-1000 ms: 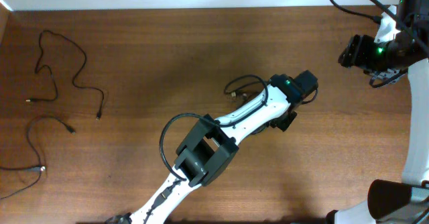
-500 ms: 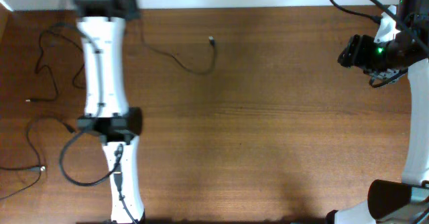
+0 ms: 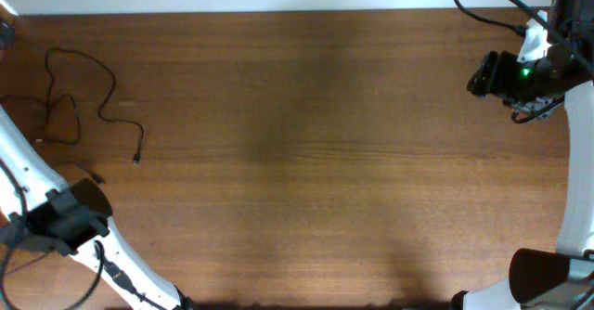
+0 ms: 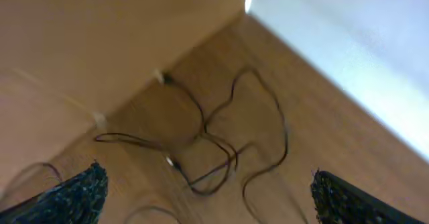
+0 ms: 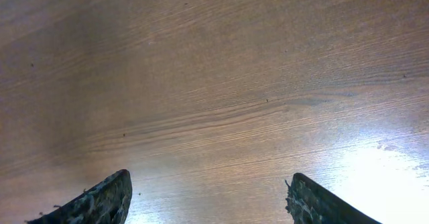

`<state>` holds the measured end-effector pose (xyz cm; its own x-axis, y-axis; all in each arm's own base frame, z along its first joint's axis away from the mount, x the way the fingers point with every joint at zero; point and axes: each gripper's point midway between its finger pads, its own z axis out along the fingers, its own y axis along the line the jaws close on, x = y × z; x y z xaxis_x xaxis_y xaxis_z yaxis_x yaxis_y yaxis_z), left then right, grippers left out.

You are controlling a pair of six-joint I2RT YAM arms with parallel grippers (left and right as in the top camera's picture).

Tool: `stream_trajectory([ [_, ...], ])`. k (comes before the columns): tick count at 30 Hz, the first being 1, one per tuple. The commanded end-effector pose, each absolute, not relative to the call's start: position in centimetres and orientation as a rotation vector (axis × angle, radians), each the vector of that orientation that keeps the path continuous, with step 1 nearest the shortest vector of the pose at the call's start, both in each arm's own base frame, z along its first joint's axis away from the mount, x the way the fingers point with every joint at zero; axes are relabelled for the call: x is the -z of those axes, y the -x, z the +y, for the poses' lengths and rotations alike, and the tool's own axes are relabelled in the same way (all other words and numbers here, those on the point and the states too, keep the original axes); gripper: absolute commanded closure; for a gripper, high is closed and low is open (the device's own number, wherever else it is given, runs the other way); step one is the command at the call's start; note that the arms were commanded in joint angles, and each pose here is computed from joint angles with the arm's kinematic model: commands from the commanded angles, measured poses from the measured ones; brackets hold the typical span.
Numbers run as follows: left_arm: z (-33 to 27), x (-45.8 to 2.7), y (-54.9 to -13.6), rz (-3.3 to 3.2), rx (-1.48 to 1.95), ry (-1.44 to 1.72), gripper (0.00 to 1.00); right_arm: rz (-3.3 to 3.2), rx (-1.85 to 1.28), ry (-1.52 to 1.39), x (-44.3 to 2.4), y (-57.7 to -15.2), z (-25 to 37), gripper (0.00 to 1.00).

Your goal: Untangle cables

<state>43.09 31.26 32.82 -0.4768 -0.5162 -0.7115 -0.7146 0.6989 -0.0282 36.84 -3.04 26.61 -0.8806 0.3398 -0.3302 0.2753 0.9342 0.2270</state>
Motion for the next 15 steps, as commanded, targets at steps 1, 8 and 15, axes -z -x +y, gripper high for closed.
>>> stream_trajectory([
  [1,30.5,-29.1,-43.1,2.302,-0.299,0.950,0.00,2.725,-0.252,-0.427,-26.6,-37.0,-2.8,0.25],
  [8,14.7,-39.0,-40.3,2.273,0.277,0.596,0.01,2.701,-0.440,-0.174,-28.2,-36.7,0.1,0.20],
  [15,-3.1,-42.3,-38.6,2.315,0.384,-0.106,0.01,2.562,-0.425,0.002,-35.0,-31.7,1.5,0.06],
])
